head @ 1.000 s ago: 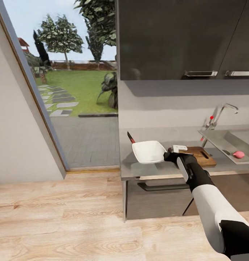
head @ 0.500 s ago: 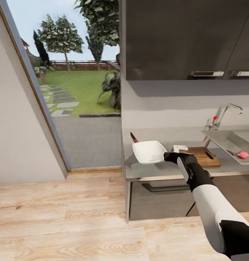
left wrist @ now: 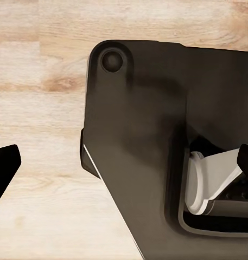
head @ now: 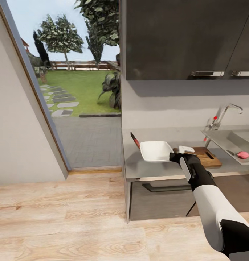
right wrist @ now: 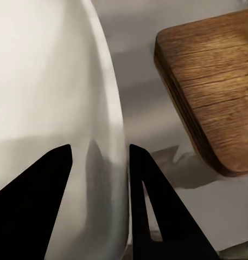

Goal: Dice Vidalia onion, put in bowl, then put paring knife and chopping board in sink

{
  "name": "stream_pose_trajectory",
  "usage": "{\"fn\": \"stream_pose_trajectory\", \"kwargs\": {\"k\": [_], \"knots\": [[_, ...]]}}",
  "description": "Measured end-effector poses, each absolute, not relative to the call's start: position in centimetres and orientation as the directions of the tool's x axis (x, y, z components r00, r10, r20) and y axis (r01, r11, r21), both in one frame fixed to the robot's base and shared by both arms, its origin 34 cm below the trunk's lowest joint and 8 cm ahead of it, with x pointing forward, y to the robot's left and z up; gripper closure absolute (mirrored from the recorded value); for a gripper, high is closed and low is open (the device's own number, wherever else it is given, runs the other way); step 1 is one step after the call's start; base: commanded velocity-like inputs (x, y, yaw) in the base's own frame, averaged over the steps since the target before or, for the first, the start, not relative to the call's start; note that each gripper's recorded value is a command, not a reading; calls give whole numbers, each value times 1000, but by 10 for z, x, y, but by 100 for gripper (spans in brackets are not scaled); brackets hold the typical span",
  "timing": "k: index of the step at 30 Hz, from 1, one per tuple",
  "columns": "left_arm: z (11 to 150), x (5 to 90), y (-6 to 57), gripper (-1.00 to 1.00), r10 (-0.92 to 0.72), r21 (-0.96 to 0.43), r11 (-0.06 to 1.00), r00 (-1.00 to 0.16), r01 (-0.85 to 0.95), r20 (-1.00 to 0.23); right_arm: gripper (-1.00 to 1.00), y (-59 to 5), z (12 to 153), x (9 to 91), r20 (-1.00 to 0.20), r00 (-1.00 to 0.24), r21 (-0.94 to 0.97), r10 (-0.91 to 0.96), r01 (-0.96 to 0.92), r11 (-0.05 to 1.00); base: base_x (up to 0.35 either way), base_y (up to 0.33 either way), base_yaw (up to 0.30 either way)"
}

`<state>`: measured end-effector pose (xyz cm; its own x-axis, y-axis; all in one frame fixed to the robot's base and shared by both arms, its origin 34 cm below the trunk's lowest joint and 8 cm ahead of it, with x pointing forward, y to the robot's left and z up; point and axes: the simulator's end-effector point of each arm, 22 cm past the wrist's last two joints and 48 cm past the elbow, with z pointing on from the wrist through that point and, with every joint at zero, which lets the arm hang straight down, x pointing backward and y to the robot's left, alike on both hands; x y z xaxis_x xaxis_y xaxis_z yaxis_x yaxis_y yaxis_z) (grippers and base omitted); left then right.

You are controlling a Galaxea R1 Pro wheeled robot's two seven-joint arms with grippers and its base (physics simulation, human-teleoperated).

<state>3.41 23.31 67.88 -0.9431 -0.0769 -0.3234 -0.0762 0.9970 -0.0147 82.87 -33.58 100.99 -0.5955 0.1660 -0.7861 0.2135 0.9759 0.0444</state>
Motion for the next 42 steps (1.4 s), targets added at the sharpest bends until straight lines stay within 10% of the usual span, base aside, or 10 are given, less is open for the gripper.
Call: {"fn": "stream_pose_trajectory", "kwargs": {"k": [42], "knots": [[679,34,234,-100,-78,-14,997,-943,-78,-324,100,-304,997,826,-766,-616,58,183,217,974,0,23,0]]}}
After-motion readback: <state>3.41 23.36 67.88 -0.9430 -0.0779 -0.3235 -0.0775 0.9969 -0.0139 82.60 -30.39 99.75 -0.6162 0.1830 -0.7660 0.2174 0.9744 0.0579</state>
